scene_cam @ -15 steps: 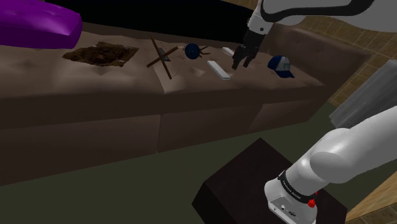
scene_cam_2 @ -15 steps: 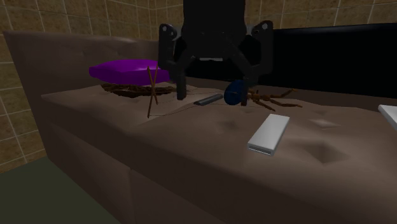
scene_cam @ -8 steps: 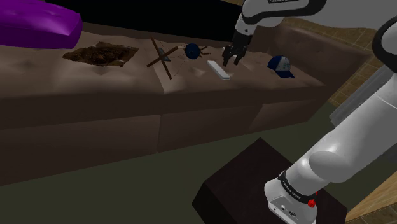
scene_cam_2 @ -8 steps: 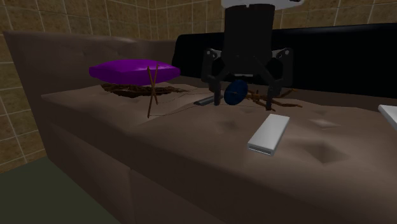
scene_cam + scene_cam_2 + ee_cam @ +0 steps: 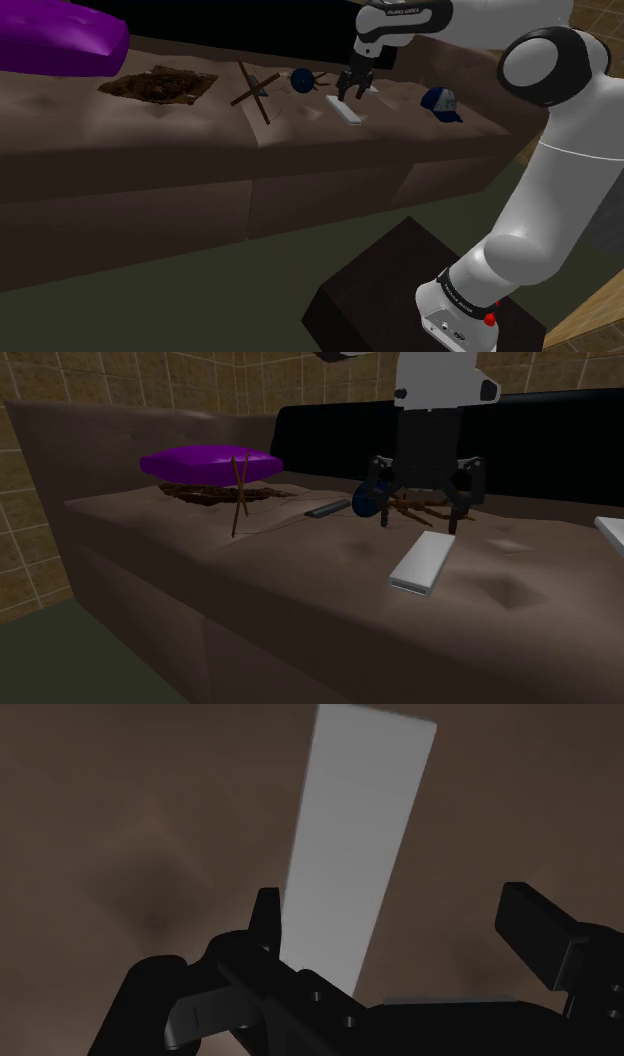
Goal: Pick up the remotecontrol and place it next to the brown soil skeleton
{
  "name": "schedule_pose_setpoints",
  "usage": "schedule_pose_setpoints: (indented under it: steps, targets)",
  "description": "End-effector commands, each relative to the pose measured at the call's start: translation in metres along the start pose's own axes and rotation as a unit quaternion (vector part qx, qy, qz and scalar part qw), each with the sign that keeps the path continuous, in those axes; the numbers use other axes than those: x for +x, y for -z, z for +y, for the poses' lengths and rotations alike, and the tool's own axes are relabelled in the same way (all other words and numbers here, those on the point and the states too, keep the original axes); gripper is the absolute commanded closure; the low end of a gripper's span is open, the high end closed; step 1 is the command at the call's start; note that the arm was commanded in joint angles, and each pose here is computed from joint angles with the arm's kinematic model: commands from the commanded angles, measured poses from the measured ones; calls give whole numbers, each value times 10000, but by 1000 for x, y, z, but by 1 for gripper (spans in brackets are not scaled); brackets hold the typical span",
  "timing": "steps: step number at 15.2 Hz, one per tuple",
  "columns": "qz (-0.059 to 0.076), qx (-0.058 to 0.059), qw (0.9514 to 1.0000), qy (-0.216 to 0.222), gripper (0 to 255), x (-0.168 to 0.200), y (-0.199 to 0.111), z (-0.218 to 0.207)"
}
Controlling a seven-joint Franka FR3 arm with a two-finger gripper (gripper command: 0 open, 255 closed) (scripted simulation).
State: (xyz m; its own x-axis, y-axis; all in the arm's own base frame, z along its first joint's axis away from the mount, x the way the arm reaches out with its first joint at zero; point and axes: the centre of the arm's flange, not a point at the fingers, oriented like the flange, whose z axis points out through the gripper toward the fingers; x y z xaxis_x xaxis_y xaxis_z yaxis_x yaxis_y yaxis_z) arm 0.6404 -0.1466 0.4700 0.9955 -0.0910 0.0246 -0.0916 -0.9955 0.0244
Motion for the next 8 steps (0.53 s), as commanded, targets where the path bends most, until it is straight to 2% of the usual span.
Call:
schedule_pose_setpoints:
  steps: [1, 3, 8]
  targets:
    - [-4, -24, 10000, -68, 0, 21, -10, 12]
    - [-8, -39, 9999, -114, 0, 36, -17, 19]
    - [-8, -39, 9999, -114, 0, 36, -43, 19]
